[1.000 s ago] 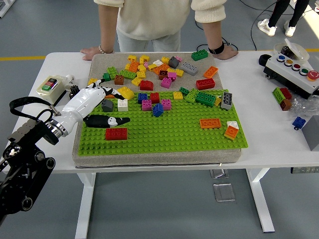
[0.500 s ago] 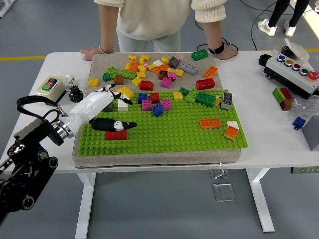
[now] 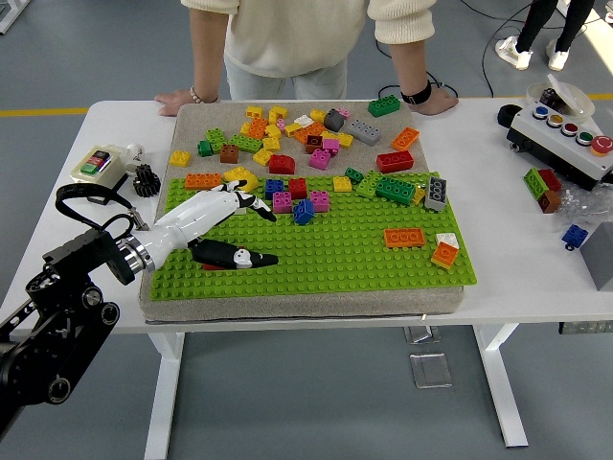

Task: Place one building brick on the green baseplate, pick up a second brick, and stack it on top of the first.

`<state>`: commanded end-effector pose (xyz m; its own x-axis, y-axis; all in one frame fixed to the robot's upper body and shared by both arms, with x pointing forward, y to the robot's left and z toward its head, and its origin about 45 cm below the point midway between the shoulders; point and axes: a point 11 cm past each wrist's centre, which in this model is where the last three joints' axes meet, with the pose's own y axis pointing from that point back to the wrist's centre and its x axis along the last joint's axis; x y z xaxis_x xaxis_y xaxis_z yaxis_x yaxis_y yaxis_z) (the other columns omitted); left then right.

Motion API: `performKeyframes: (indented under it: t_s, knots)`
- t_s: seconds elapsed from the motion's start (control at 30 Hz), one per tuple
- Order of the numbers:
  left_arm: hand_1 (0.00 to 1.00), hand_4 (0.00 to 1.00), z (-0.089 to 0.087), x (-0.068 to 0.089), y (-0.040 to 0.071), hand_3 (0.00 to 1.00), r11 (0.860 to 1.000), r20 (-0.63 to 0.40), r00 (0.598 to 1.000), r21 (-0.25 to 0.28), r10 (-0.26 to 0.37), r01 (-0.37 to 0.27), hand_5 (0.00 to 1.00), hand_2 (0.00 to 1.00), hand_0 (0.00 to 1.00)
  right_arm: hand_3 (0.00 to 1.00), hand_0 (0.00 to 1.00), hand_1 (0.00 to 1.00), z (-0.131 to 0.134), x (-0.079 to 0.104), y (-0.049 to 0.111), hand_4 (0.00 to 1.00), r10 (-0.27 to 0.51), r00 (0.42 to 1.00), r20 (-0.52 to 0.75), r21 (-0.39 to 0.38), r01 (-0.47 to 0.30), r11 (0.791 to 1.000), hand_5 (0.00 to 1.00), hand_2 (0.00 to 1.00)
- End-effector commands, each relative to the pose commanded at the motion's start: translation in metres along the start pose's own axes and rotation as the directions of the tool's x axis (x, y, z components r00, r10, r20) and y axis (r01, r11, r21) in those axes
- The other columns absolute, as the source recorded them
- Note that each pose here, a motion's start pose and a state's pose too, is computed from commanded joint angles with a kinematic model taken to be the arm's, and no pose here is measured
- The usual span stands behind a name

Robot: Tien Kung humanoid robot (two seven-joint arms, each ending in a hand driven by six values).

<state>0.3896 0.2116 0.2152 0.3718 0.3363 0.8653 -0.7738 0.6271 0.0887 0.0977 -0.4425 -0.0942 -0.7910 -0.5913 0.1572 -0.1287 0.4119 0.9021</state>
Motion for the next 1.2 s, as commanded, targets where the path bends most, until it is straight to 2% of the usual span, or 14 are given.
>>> performKeyframes:
  t_s: [0.33,0.8,1.0,1.1,1.2]
  knots:
    - [0.764,0.993,0.005,-0.009,-0.004,0.664,0.998,-0.019,0.998,-0.028,-0.052,0.051,0.746,0.704,0.998,0.595,0.743,0.665,0.001,0.0,0.0,0.914,0.007,1.0,0.004,-0.002,-0.007,1.0,0.504,0.713]
    - [0.777,0.979,-0.004,-0.006,-0.018,0.662,0.995,-0.027,0.995,-0.009,-0.1,0.099,0.762,0.709,0.998,0.596,0.742,0.665,0.003,0.002,0.0,0.916,0.013,1.0,0.012,-0.004,-0.013,1.0,0.504,0.713]
    - [0.776,0.971,-0.006,0.0,-0.016,0.66,0.998,-0.043,0.997,-0.007,-0.069,0.069,0.766,0.711,0.998,0.596,0.742,0.665,0.003,0.0,0.0,0.917,0.008,1.0,0.013,0.0,-0.009,1.0,0.505,0.713]
    - [0.776,0.971,-0.009,0.011,-0.013,0.66,1.0,-0.07,0.997,-0.001,-0.012,0.012,0.766,0.711,0.998,0.596,0.742,0.665,0.003,0.001,0.0,0.917,0.009,1.0,0.019,0.0,-0.009,1.0,0.505,0.713]
    - [0.771,0.965,-0.013,0.017,-0.01,0.653,1.0,-0.081,0.997,0.009,0.013,-0.012,0.77,0.71,0.998,0.596,0.742,0.664,0.002,0.001,0.0,0.915,0.008,1.0,0.018,0.001,-0.008,1.0,0.505,0.713]
